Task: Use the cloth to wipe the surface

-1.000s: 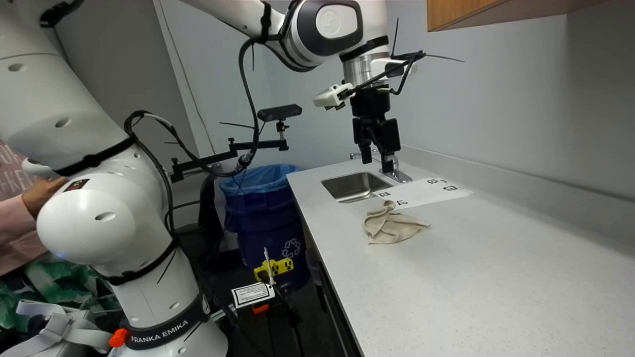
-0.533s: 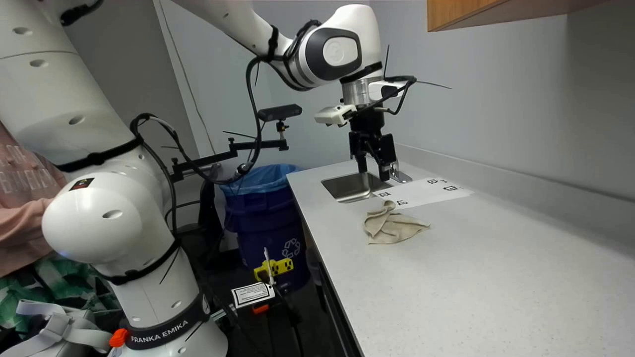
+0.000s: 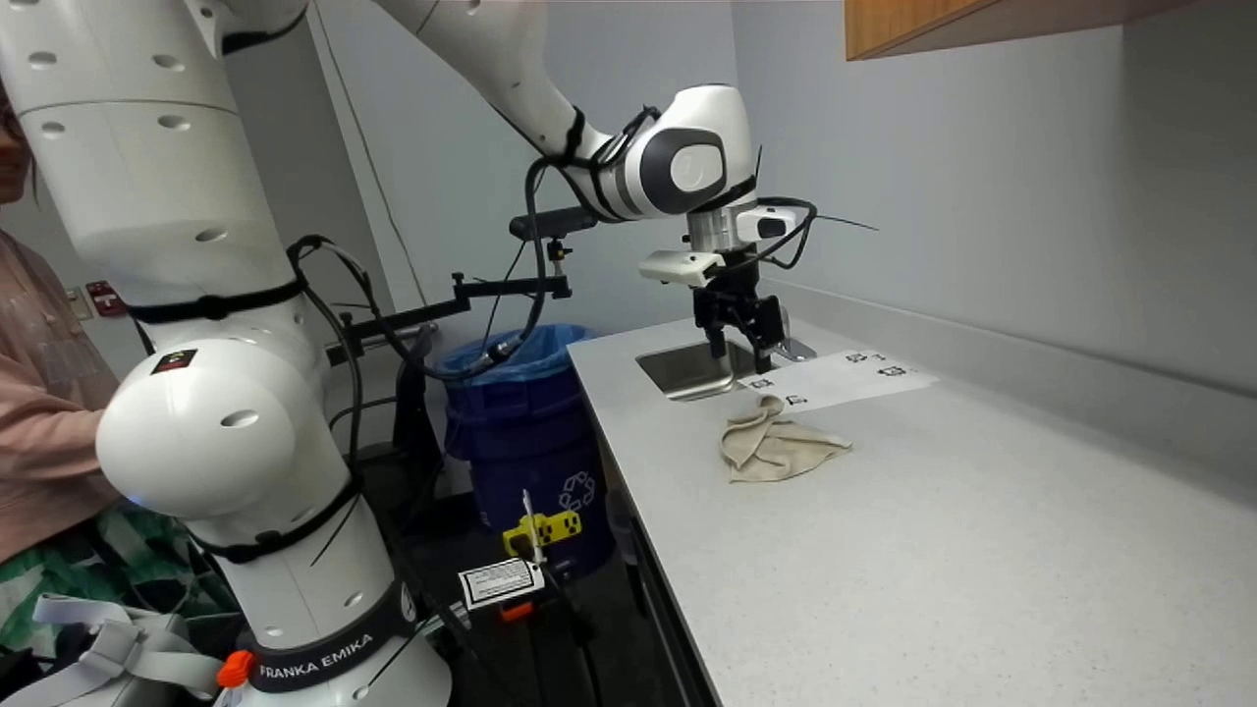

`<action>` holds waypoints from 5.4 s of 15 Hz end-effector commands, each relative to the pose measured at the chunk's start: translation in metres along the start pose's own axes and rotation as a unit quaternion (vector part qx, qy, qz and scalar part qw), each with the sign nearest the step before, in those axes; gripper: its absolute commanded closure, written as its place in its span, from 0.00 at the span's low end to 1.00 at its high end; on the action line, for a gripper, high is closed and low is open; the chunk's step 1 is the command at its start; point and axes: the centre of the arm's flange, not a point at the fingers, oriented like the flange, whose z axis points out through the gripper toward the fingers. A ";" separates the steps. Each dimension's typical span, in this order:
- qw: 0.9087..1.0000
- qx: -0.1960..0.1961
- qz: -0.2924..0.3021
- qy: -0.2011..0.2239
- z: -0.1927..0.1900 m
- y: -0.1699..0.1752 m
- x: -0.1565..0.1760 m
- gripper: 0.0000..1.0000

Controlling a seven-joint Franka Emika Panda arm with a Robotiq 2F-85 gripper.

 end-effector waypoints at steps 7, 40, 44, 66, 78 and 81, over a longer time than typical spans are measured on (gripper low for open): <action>1.000 0.007 -0.025 -0.014 0.045 -0.025 0.042 0.00; 0.999 0.028 0.014 -0.017 0.154 -0.006 0.068 1.00; 0.999 0.018 0.034 -0.011 0.154 0.021 0.070 1.00; 0.982 0.002 0.182 0.051 0.133 0.148 0.044 1.00; 0.994 0.109 0.007 -0.004 0.165 -0.022 0.070 1.00; 0.989 0.132 -0.057 -0.030 0.169 -0.069 0.049 1.00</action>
